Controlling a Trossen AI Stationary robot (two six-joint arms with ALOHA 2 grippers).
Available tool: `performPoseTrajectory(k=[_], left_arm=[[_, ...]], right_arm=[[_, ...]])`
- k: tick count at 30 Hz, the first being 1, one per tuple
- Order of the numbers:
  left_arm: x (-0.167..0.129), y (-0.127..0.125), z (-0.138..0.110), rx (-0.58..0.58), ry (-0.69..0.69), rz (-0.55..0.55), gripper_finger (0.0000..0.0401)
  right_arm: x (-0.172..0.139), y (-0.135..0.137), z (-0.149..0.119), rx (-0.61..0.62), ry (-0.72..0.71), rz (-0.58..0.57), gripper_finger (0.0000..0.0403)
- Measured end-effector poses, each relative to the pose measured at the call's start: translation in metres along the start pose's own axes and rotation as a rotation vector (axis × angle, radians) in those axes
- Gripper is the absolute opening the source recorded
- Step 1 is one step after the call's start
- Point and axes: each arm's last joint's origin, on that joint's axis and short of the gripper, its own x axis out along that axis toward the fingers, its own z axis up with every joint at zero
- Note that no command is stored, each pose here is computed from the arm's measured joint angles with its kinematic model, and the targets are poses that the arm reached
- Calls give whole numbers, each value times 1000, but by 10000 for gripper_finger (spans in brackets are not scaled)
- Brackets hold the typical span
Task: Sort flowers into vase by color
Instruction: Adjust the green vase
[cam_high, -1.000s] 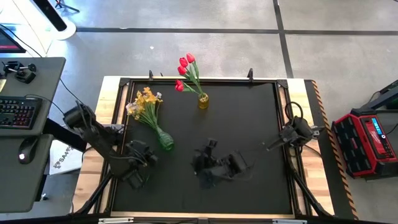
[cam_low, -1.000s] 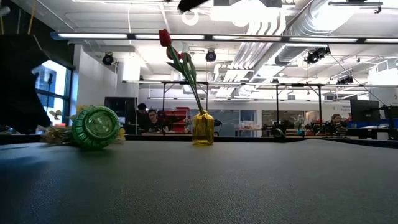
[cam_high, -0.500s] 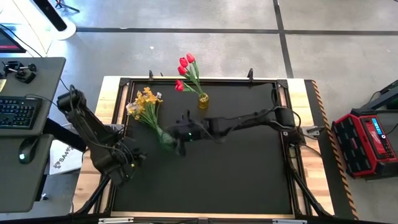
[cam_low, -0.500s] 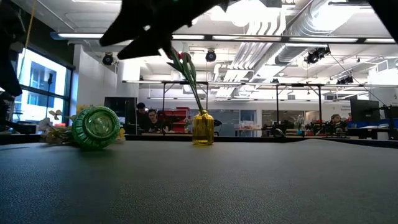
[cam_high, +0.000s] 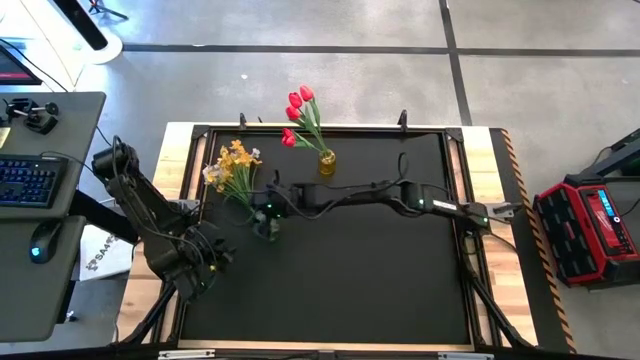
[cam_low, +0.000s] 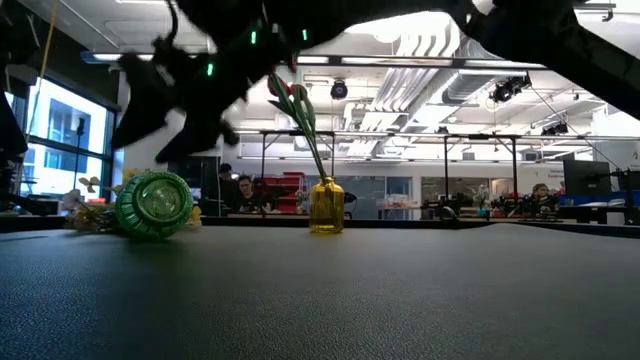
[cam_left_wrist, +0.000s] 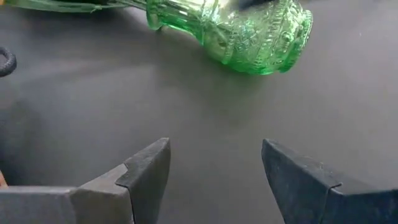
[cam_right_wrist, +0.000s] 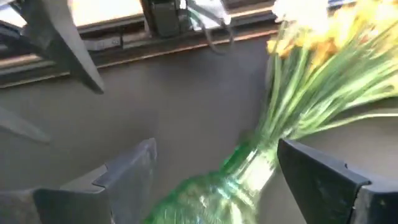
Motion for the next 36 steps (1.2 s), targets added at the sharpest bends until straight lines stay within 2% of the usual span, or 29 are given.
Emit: performPoseTrajectory(k=[3,8,16,22,26,29,33,36], left_arm=[[0,0,0,17,5,-1,241],[0,-1,0,30,-14,-16,241],[4,-3,-2,54,-87,-27,241],[10,-6,-9,74,-77,7,241],[16,-7,-11,89,-115,30,241],[18,-9,-4,89,-129,45,241],[12,-12,14,93,-174,15,241],[5,-14,29,70,-221,-35,241]], right_arm=[[9,-13,-14,72,57,16,321],[10,-34,-17,112,106,18,321],[7,-22,-22,157,211,197,320],[-5,-1,-19,113,274,218,320],[-12,9,-14,63,253,153,320],[-16,6,-11,27,250,83,320],[-31,4,-8,-72,267,-135,320],[-48,13,-14,-164,348,-302,320]])
